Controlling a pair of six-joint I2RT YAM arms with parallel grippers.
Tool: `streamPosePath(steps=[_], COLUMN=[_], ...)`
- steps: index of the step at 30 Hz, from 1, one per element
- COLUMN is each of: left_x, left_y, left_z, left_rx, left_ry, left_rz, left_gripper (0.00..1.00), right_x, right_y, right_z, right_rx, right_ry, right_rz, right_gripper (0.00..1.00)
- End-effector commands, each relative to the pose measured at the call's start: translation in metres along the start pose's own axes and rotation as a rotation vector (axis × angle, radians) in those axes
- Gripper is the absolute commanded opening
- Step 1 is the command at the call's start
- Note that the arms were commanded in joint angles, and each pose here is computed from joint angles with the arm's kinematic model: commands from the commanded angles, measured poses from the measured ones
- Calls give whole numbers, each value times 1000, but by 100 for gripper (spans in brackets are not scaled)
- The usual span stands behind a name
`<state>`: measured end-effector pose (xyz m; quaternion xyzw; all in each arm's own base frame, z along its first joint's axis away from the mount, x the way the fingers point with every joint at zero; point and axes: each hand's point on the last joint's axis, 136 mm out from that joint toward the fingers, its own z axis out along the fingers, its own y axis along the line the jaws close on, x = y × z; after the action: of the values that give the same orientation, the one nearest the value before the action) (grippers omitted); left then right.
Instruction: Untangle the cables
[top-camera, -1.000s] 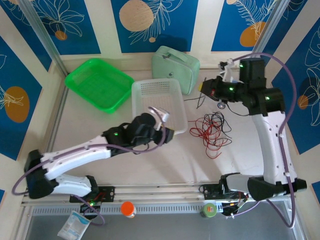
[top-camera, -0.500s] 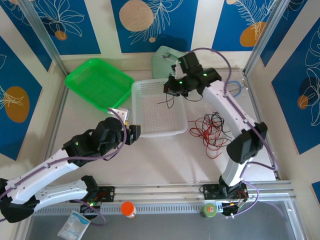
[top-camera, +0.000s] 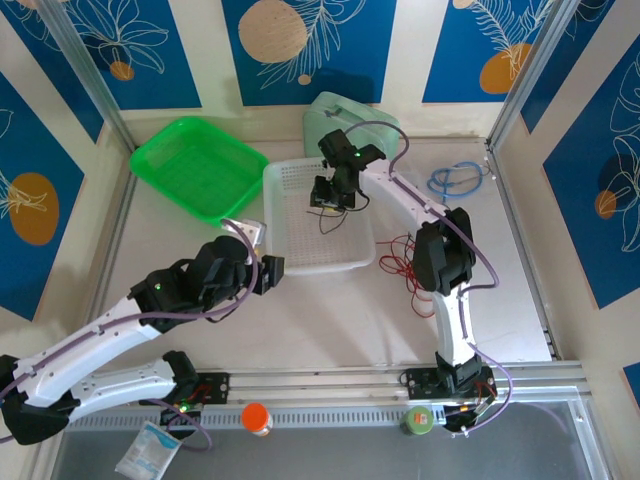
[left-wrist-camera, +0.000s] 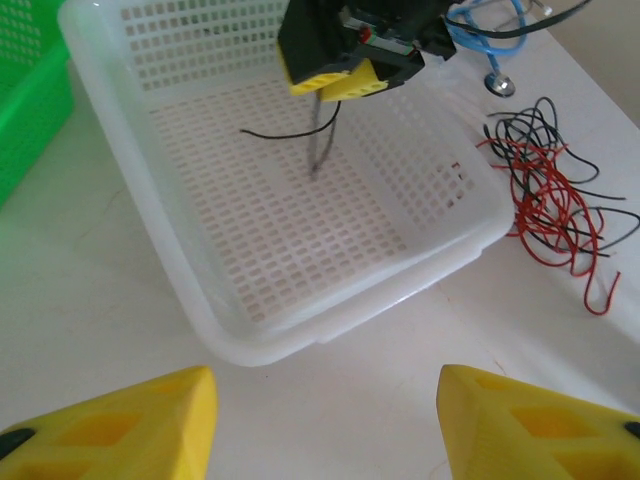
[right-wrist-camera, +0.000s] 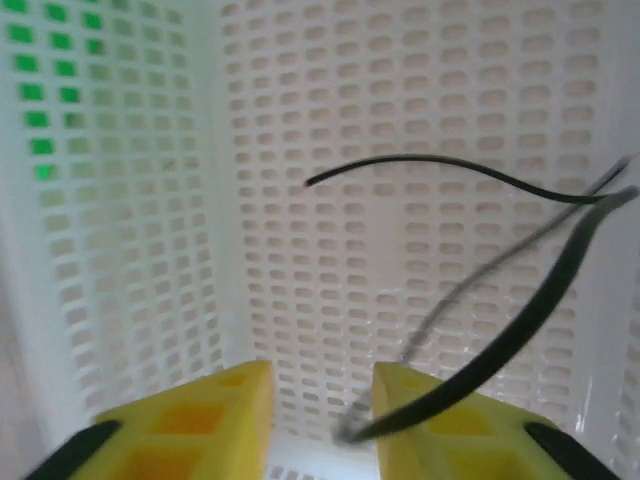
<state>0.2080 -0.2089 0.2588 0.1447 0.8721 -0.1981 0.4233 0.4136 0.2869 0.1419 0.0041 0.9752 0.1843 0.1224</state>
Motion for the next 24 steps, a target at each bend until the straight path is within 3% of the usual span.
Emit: streamPosePath(steps=[1,3,7,13,18,24], left_x=[1,4,7,7,6,8], left_y=[-12,-17,-30,-54,-77,-96], left_z=[6,13,27,45,58,72], left_rx=[58,69,108,200,274,316], left_ry=[29,55,84,92,114,134], left_rz=[29,38,39,27,41,53], left_gripper=[59,59,58,58,58,57], right_x=[-7,-5,8,56,104,151], right_y=[10,9,-10,-95,-162,-190], right_z=[-40,-58,-102,-145,-154,-127], right_rx=[-11,-4,40,128,116,131], right_ry=[-78,-108,-180,-245,-243,-148], right_rz=[-26,-34,-17,168,346,421], right_gripper=[48,54,55,54,48,41])
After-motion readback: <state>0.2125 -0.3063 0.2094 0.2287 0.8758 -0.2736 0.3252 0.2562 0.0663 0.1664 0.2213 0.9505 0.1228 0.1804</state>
